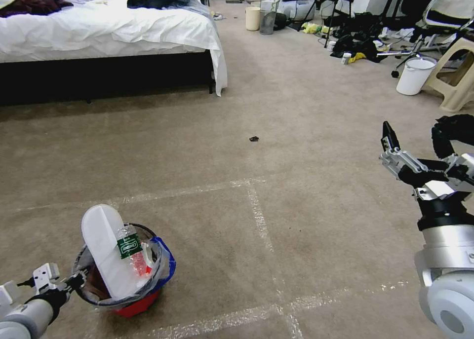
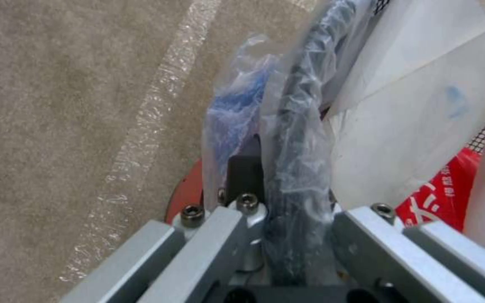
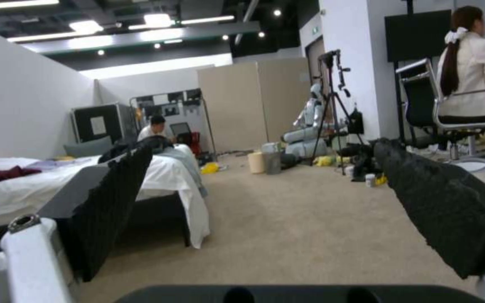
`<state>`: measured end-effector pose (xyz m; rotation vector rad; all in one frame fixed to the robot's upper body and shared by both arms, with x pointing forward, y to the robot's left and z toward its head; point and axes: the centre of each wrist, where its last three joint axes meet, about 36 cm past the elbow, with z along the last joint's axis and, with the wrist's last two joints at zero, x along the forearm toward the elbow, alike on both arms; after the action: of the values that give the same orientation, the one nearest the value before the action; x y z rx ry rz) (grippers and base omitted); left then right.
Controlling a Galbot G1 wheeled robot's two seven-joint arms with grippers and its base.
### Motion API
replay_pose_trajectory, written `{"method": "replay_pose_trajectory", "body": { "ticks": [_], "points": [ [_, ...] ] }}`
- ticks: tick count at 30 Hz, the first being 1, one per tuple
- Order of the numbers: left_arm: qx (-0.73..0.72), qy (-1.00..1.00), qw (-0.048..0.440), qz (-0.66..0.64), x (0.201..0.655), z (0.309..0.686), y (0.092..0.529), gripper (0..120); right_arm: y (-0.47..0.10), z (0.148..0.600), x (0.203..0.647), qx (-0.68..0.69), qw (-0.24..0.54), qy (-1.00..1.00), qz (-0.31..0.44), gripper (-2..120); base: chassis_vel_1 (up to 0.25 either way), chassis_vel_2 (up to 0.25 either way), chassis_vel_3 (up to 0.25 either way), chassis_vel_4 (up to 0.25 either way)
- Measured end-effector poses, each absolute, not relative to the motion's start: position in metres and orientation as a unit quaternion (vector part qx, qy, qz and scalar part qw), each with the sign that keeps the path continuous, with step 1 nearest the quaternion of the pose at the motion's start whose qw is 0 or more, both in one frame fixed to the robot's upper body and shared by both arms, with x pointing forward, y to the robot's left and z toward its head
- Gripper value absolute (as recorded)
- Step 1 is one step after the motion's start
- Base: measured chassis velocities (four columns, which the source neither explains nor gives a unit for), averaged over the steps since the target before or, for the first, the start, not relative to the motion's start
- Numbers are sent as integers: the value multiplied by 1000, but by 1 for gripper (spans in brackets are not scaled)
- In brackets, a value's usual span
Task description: Pick up the trash bin and place the garbage on the floor into it.
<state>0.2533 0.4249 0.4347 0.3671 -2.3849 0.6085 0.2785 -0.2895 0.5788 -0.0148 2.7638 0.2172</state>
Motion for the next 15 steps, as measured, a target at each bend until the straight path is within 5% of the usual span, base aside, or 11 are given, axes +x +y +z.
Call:
{"method": "replay_pose_trajectory", "body": {
  "ticks": [12, 15],
  "points": [
    [139, -910, 316, 230, 251, 427, 424, 1, -289, 581, 280, -12, 188, 980, 71, 100, 0, 0, 0, 0],
    [135, -914, 312, 220, 249, 429, 421, 10, -288, 581, 281, -15, 189, 979, 73, 100, 0, 0, 0, 0]
  ]
}}
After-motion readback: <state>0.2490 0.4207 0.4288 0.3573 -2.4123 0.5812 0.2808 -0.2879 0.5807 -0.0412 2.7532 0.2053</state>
